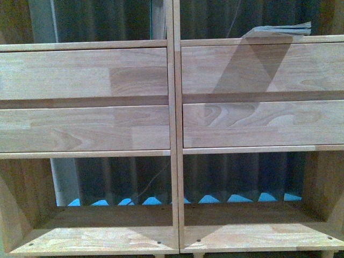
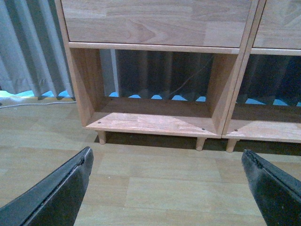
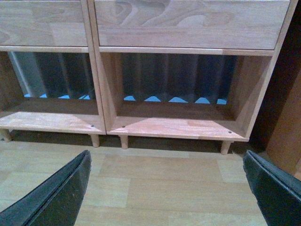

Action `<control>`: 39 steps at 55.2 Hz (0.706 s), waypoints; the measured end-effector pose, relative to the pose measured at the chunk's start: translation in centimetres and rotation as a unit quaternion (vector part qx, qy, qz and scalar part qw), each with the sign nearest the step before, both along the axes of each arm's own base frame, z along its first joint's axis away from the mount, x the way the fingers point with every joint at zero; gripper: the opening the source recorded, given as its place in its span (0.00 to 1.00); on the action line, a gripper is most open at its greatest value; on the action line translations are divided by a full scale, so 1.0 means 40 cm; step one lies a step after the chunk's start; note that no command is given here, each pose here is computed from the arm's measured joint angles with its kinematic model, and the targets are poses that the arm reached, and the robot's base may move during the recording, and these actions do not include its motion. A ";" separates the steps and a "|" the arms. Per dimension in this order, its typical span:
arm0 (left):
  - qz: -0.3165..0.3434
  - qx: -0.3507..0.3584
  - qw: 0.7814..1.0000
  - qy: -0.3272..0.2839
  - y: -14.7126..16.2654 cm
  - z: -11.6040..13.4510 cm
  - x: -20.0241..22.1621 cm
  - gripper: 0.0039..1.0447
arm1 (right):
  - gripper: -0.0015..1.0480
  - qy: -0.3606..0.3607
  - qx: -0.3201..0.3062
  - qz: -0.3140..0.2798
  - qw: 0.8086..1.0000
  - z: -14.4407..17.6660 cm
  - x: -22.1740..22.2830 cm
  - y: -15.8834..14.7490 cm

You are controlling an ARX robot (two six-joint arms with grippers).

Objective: Organize books on shelf

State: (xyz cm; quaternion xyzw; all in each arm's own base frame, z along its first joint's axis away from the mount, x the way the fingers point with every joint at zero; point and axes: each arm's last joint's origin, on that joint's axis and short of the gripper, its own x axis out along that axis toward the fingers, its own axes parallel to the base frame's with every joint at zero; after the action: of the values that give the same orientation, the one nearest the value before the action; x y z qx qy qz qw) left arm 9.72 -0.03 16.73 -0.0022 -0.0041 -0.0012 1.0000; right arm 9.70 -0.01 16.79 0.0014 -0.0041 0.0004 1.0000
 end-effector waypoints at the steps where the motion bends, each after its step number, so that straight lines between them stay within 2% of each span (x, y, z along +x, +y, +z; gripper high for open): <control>1: 0.000 0.000 1.000 0.000 0.000 0.000 0.000 0.93 | 0.93 0.000 0.000 0.000 1.000 0.000 0.000 0.000; 39: 0.000 0.000 1.000 0.000 0.000 0.000 0.000 0.93 | 0.93 0.000 0.000 -0.001 1.000 0.000 0.000 0.000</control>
State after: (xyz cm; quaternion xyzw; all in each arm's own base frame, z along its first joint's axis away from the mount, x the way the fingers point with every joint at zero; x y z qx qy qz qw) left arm 9.72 -0.03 16.73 -0.0022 -0.0043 -0.0010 1.0000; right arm 9.70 -0.02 16.79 0.0014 -0.0041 -0.0008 1.0000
